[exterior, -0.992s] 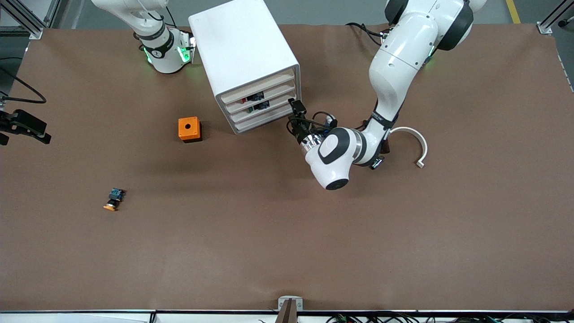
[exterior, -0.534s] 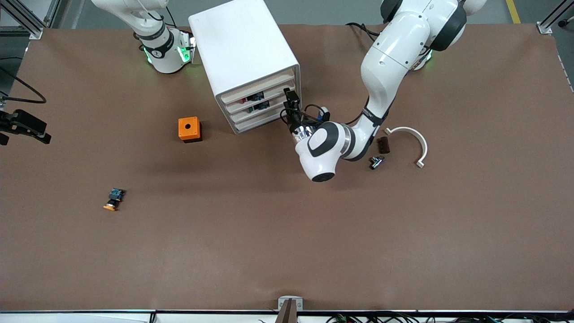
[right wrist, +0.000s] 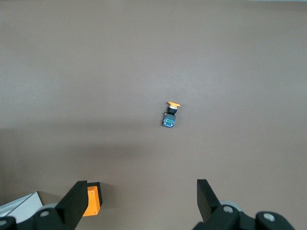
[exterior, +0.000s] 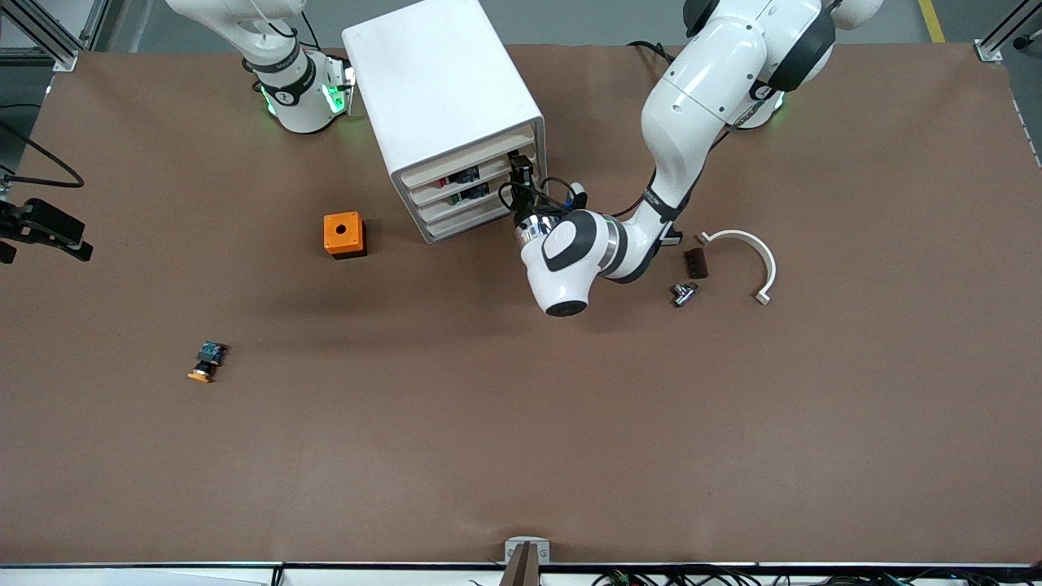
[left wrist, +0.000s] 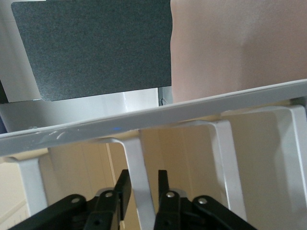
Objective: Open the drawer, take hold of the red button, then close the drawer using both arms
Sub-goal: 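Grasp the drawer handle with the left gripper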
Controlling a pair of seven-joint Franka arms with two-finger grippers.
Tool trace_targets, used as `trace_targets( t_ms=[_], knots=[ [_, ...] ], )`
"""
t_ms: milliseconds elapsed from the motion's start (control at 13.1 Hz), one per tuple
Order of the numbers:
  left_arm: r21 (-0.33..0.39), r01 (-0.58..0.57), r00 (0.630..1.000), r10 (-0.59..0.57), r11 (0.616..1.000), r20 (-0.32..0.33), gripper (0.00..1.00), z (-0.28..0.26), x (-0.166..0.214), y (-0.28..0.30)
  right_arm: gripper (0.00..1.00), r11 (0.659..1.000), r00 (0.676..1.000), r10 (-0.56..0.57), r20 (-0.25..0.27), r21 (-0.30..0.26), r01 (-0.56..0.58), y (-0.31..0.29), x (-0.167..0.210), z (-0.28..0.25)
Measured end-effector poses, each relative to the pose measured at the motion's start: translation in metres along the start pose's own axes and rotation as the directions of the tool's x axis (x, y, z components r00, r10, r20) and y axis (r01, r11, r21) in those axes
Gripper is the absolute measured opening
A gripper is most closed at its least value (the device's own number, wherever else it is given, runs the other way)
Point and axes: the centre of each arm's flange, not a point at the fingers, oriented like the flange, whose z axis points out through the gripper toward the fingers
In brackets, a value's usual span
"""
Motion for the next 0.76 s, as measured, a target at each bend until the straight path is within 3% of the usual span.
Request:
trace_targets(
  t_ms=[305,763],
  knots=[
    [0.0,0.004,1.0,-0.004,1.0,0.003,0.16,-0.0015,0.0008,0.0008,1.0,1.0,1.0,0.0,0.0,0.0,0.0,0.0,0.0,0.0],
    [0.002,0.03,0.999,-0.03,1.0,0.01,0.12,-0.0063,0.003,0.0009,1.0,1.0,1.0,0.0,0.009,0.001,0.0,-0.0004,-0.001,0.0009]
  ],
)
